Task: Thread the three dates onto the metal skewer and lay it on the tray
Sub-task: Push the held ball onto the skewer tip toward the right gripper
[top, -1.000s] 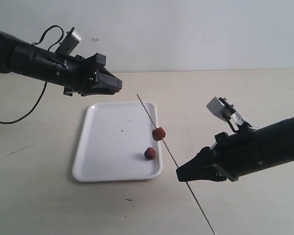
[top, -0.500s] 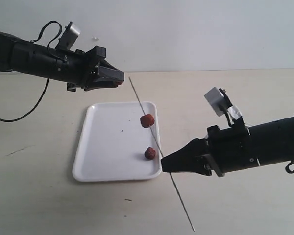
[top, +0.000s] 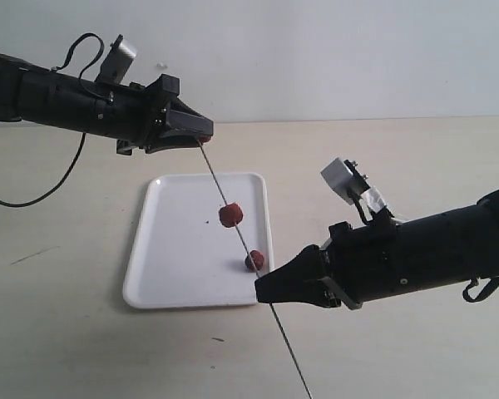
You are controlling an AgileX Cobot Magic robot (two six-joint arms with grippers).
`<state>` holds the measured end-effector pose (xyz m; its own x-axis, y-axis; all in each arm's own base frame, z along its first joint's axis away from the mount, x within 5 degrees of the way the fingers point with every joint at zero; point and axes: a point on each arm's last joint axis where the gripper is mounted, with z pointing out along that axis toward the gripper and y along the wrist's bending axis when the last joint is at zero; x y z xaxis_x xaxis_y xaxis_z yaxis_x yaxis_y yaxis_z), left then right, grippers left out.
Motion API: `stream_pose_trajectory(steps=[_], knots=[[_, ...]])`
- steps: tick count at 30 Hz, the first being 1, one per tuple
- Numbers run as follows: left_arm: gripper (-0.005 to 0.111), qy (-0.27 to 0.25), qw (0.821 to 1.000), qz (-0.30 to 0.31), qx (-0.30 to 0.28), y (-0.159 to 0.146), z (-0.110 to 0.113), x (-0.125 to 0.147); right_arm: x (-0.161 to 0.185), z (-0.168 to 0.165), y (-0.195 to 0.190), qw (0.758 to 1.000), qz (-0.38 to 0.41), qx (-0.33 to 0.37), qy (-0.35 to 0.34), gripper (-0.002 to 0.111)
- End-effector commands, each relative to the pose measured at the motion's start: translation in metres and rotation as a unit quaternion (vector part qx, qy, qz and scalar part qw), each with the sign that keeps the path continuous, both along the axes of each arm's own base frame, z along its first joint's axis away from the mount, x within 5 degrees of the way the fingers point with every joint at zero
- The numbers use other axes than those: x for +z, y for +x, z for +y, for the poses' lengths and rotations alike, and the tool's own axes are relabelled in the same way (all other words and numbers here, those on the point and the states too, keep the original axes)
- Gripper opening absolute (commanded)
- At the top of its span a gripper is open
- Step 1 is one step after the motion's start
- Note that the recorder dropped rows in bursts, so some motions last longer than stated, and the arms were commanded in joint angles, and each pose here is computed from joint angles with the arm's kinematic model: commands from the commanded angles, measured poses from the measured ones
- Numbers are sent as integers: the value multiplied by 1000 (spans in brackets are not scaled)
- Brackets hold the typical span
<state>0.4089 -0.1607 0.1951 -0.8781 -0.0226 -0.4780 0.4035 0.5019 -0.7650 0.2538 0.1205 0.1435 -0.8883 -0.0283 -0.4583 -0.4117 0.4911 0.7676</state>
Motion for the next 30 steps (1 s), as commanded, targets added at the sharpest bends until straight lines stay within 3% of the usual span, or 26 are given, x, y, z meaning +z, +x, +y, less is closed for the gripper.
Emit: stream_pose_trajectory(steps=[1, 30], knots=[[32, -13, 1000, -3, 1, 0, 0, 6, 4, 1, 1, 1000, -6, -10, 15, 0], [28, -42, 999, -5, -13, -3, -3, 10, 2, 0, -1, 999, 4, -24, 21, 0]])
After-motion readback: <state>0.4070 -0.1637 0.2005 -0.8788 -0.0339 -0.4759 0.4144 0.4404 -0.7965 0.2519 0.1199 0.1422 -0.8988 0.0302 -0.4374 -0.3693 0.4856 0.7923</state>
